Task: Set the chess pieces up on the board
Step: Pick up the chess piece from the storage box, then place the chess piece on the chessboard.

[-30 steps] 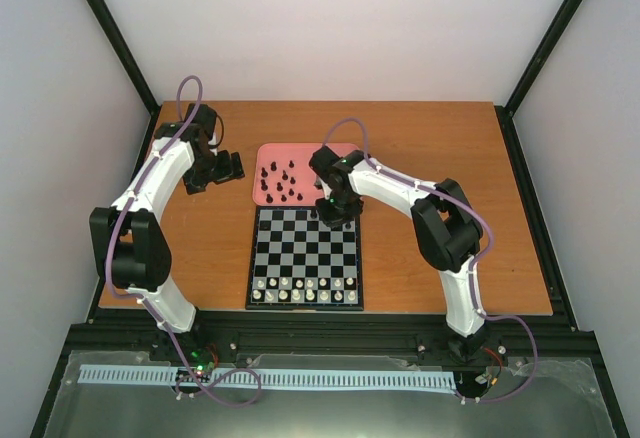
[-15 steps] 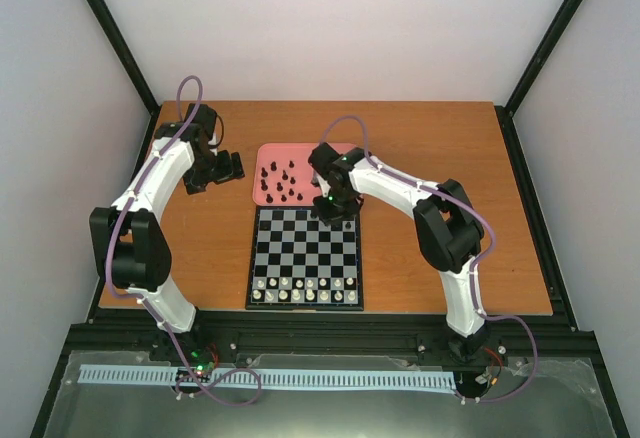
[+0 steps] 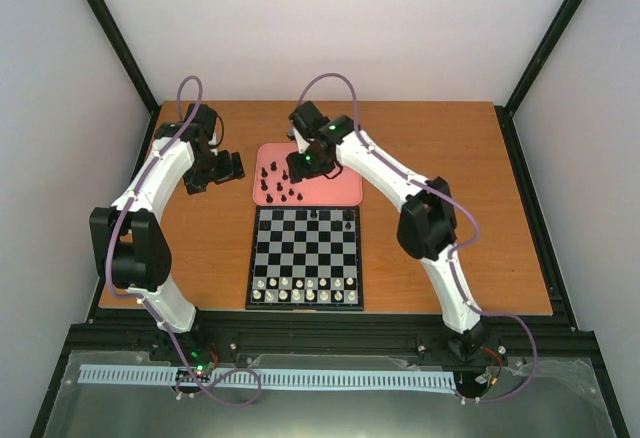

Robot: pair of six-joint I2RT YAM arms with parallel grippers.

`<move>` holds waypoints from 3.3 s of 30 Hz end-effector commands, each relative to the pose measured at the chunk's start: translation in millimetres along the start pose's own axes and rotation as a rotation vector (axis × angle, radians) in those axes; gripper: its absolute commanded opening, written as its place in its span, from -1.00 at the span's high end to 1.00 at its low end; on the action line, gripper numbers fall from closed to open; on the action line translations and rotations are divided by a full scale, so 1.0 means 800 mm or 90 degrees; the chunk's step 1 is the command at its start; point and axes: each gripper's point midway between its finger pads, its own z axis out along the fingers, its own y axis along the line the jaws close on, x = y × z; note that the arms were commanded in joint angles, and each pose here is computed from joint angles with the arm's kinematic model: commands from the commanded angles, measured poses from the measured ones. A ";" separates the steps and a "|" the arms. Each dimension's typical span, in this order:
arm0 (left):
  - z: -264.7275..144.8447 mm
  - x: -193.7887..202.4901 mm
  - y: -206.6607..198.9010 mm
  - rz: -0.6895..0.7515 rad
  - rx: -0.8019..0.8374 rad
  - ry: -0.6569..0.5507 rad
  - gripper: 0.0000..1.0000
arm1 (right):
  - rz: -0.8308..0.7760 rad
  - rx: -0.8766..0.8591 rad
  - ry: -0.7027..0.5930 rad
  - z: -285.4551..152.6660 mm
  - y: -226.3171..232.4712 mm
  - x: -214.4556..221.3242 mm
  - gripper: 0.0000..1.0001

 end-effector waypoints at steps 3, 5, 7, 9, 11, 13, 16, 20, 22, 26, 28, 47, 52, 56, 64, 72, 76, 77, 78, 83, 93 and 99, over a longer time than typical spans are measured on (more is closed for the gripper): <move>-0.008 -0.006 -0.004 -0.004 0.008 -0.018 -1.00 | -0.003 0.021 0.043 0.069 -0.020 -0.004 -0.09; -0.008 -0.006 -0.004 -0.004 0.008 -0.017 -1.00 | 0.003 0.029 0.040 0.078 -0.027 -0.008 -0.07; -0.006 -0.005 -0.003 -0.004 0.006 -0.015 -1.00 | 0.008 0.027 0.041 0.089 -0.031 -0.008 -0.03; -0.006 -0.005 -0.002 -0.004 0.005 -0.015 -1.00 | 0.009 0.021 0.052 0.101 -0.033 -0.003 0.01; -0.004 -0.004 -0.002 -0.005 0.004 -0.012 -1.00 | 0.010 0.014 0.069 0.109 -0.033 0.005 0.13; -0.004 -0.005 -0.002 -0.005 0.005 -0.013 -1.00 | 0.009 0.007 0.080 0.117 -0.033 0.010 0.18; -0.002 -0.005 -0.003 -0.005 0.005 -0.011 -1.00 | 0.007 0.004 0.089 0.124 -0.033 0.015 0.25; 0.000 -0.005 -0.003 -0.006 0.005 -0.008 -0.99 | 0.005 -0.006 0.096 0.130 -0.031 0.019 0.25; 0.001 -0.005 -0.004 -0.006 0.006 -0.007 -1.00 | 0.006 -0.013 0.103 0.135 -0.030 0.022 0.26; 0.003 -0.005 -0.004 -0.005 0.005 -0.004 -1.00 | 0.007 -0.013 0.107 0.138 -0.030 0.024 0.31; 0.004 -0.005 -0.004 -0.006 0.005 -0.004 -1.00 | 0.007 -0.014 0.107 0.139 -0.030 0.024 0.32; 0.005 -0.006 -0.004 -0.006 0.002 -0.004 -1.00 | 0.004 0.005 0.102 0.126 -0.034 0.021 0.84; 0.002 -0.006 -0.004 -0.006 0.004 -0.005 -1.00 | -0.007 0.000 0.055 0.100 -0.026 -0.004 0.87; 0.000 -0.006 -0.003 -0.006 0.004 -0.007 -1.00 | -0.012 0.000 0.010 0.060 -0.018 -0.025 0.87; -0.004 -0.005 -0.007 -0.006 0.016 -0.011 -1.00 | -0.007 0.030 -0.009 -0.003 -0.023 -0.006 0.88; -0.007 -0.003 -0.010 -0.008 0.028 -0.009 -1.00 | -0.003 0.032 0.039 -0.026 -0.019 0.062 0.88; -0.007 -0.002 -0.012 -0.008 0.033 -0.009 -1.00 | -0.002 0.020 0.064 -0.023 -0.006 0.092 0.88; -0.007 -0.001 -0.012 -0.008 0.034 -0.008 -1.00 | -0.001 0.018 0.067 -0.021 -0.004 0.099 0.88; -0.008 -0.001 -0.012 -0.008 0.034 -0.009 -1.00 | 0.005 0.016 0.071 -0.018 -0.005 0.105 0.88; -0.007 0.001 -0.010 -0.009 0.033 -0.009 -1.00 | 0.023 0.005 0.091 -0.004 -0.006 0.124 0.88; -0.008 0.000 -0.007 -0.008 0.024 -0.012 -1.00 | 0.024 0.008 0.113 0.020 -0.011 0.139 0.87; -0.009 0.000 -0.005 -0.007 0.020 -0.014 -1.00 | 0.028 0.028 0.124 0.031 -0.020 0.144 0.86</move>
